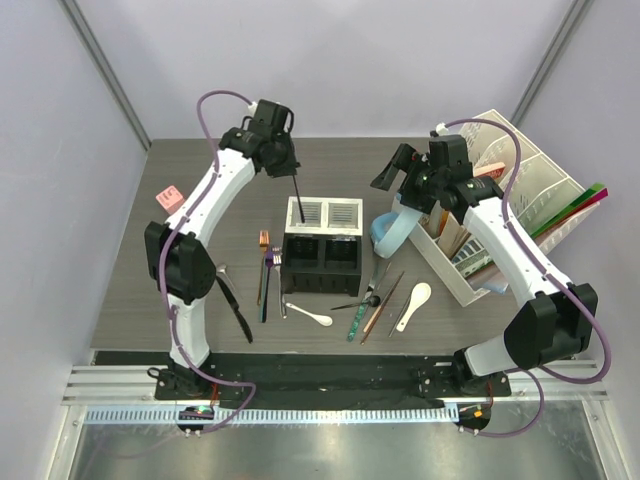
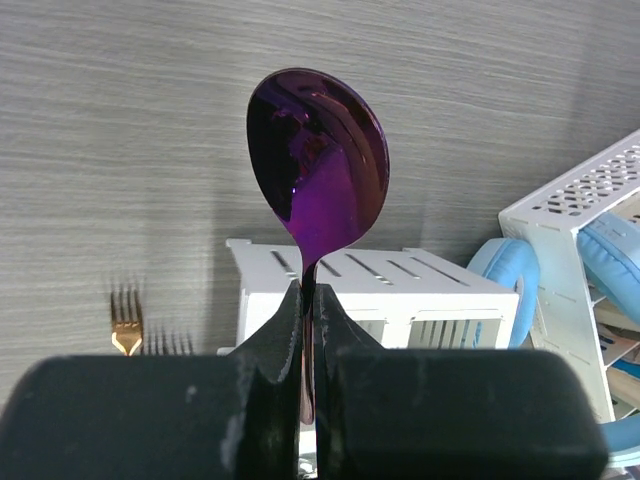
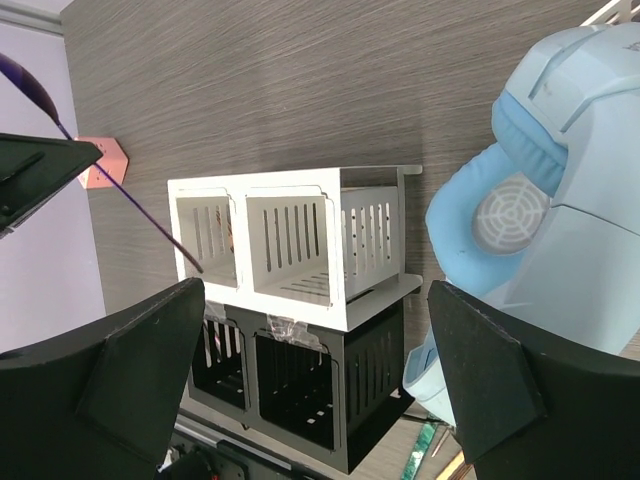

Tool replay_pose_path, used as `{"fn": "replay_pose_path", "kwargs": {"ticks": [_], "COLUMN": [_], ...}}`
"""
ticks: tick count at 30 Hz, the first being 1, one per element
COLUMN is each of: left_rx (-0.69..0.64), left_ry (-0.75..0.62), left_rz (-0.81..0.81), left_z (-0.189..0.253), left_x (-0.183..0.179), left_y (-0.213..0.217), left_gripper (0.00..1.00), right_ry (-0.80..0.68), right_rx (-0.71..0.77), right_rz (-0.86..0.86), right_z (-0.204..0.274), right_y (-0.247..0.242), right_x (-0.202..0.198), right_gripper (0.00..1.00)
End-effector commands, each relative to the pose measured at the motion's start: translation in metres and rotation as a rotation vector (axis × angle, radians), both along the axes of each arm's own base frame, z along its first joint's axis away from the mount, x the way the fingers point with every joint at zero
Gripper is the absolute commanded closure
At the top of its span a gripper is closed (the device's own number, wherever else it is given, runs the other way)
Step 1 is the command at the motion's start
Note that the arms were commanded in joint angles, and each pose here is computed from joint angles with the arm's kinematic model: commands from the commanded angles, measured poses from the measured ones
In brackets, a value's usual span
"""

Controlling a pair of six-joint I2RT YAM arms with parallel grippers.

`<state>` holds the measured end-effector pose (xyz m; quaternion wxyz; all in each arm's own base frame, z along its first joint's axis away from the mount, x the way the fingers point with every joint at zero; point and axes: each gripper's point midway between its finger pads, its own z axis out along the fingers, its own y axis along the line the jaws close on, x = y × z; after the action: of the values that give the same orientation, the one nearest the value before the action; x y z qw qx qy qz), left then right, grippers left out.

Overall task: Sort the eating utensils into containers
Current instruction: Place the spoon in the container.

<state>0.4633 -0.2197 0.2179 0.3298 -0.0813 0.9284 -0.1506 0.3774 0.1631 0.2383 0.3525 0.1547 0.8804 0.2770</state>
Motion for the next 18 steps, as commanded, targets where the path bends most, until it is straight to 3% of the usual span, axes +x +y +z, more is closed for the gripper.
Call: {"fn": "replay_pose_path", "kwargs": {"ticks": [1,10,18], "left_rx": [0.04,0.193,0.257], "left_ry": [-0.099,-0.121,-0.23], "left_rz": [-0.047,-0.138,-0.086], "left_z": [0.0,-0.06,-0.044], "left_x": [0.008,-0.045,-0.056], "left_y": [-0.023,-0.033,-0.012], "left_gripper": [1.0,1.0,1.0], "right_ry": [-0.021,-0.049,-0.034], "right_rx": [0.019,0.072,0.079], "right_rz": [0.021,0.056,0.053], "right_z": [0.011,0.025,0.017], "right_y": [0.003,0.014,0.018], "right_x": [0.001,0.008,0.007], "right_gripper": [0.0,0.0,0.0]}}
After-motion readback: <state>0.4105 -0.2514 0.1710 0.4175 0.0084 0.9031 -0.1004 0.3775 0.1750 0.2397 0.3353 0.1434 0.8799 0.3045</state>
